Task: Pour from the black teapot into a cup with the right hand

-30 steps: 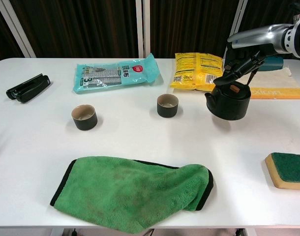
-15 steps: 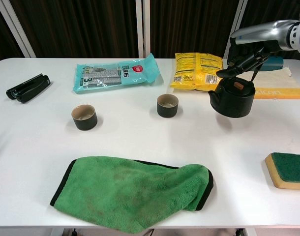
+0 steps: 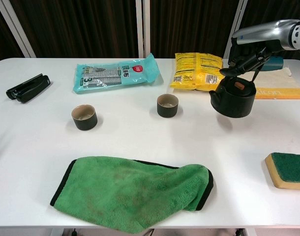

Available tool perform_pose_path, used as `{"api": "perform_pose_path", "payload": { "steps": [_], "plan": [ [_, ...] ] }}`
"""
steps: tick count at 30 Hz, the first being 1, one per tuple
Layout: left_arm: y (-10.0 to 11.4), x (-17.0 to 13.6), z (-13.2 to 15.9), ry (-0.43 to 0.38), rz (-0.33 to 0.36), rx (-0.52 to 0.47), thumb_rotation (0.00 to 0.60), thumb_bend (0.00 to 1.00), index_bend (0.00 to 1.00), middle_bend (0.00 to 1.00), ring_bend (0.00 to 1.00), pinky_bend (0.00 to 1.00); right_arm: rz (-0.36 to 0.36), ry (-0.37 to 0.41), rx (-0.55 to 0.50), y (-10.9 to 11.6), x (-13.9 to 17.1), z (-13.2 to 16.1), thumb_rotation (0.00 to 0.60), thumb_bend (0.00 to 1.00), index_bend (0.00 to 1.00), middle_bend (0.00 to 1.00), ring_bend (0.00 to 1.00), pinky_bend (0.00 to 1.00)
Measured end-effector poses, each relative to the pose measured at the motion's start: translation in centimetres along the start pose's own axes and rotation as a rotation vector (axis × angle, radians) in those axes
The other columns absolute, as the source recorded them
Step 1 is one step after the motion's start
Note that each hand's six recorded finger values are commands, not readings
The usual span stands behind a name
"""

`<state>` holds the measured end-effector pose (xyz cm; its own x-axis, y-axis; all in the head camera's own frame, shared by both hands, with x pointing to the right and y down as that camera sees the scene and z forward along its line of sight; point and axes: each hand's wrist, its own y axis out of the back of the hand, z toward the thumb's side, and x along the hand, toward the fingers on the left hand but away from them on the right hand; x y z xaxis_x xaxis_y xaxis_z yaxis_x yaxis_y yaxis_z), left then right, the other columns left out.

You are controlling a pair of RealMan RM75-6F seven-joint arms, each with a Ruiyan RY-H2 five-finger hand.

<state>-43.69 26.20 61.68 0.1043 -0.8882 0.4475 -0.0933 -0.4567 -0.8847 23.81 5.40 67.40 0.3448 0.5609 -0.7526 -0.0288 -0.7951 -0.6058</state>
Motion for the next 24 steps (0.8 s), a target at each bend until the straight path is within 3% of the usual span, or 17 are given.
{"api": "perform_pose_path", "payload": {
  "steps": [2,24],
  "plan": [
    [0.0,-0.01,0.02,0.0,-0.001,0.001,0.6,0.13,0.21,0.09,0.07,0.23,0.001,0.0,0.003,-0.03,0.01,-0.03,0.448,0.49,1.0,1.0,0.96,0.38],
    [-0.08,-0.04,-0.13,0.004,-0.002,-0.001,0.6,0.13,0.21,0.09,0.07,0.23,0.003,-0.005,0.007,0.2,0.18,-0.15,0.511,0.6,1.0,1.0,0.96,0.41]
  ]
}}
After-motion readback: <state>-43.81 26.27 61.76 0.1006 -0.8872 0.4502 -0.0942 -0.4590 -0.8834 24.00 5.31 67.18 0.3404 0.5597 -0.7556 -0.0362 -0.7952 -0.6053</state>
